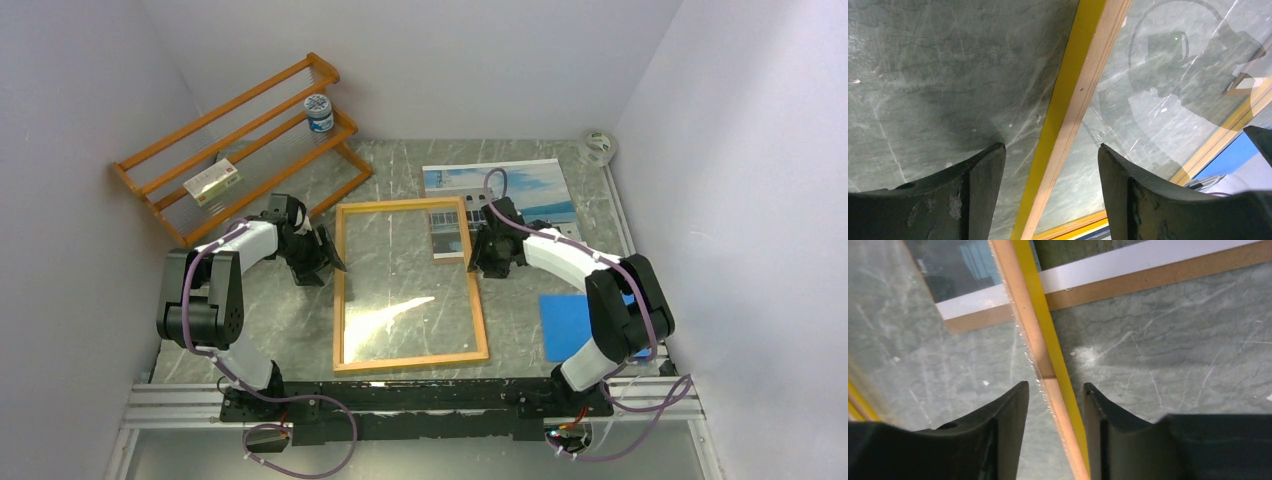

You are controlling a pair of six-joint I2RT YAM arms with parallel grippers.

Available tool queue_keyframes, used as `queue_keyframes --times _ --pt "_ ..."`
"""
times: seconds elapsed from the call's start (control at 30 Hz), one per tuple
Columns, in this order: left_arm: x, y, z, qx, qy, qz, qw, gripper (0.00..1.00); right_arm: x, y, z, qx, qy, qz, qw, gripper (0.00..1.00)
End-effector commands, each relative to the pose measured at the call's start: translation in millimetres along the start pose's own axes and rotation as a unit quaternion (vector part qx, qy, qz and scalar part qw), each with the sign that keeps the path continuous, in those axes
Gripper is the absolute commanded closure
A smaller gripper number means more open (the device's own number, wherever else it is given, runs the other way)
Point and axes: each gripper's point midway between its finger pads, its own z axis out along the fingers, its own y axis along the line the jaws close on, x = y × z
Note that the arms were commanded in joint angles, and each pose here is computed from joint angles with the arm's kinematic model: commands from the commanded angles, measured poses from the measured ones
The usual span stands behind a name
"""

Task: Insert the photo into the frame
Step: Place the photo frame item in the photo frame.

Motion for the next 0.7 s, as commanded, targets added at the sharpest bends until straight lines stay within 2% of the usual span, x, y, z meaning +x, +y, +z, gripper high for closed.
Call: queue_keyframes --times 0.0,0.2,0.37,0.53,0.67 --pt "-3.6 -5.4 -1.1 0.010 -0.002 -0.005 1.000 0.28 -6.9 -0.8 -3.7 0.028 -0.017 -0.022 0.999 0.56" --pt "-2.6 -4.8 -0.9 0.009 -0.002 -0.006 1.000 0.30 -6.0 -1.8 -10.8 0.038 -0.027 -0.029 0.998 0.66" --pt "-1.2 -4.6 0.5 0.011 0.002 -0.008 1.000 0.32 -0.1 -7.9 -8.7 0.048 -0.021 -0.032 0.998 0.70" --pt "0.3 -5.5 1.1 0.015 0.004 -0.010 1.000 0.33 10.9 -5.2 0.5 0.043 0.003 -0.052 0.998 0.71" --pt "3.7 -8.4 2.2 0.027 0.011 -0.013 0.999 0.32 21.4 -3.6 9.5 0.035 0.026 -0.068 0.997 0.67"
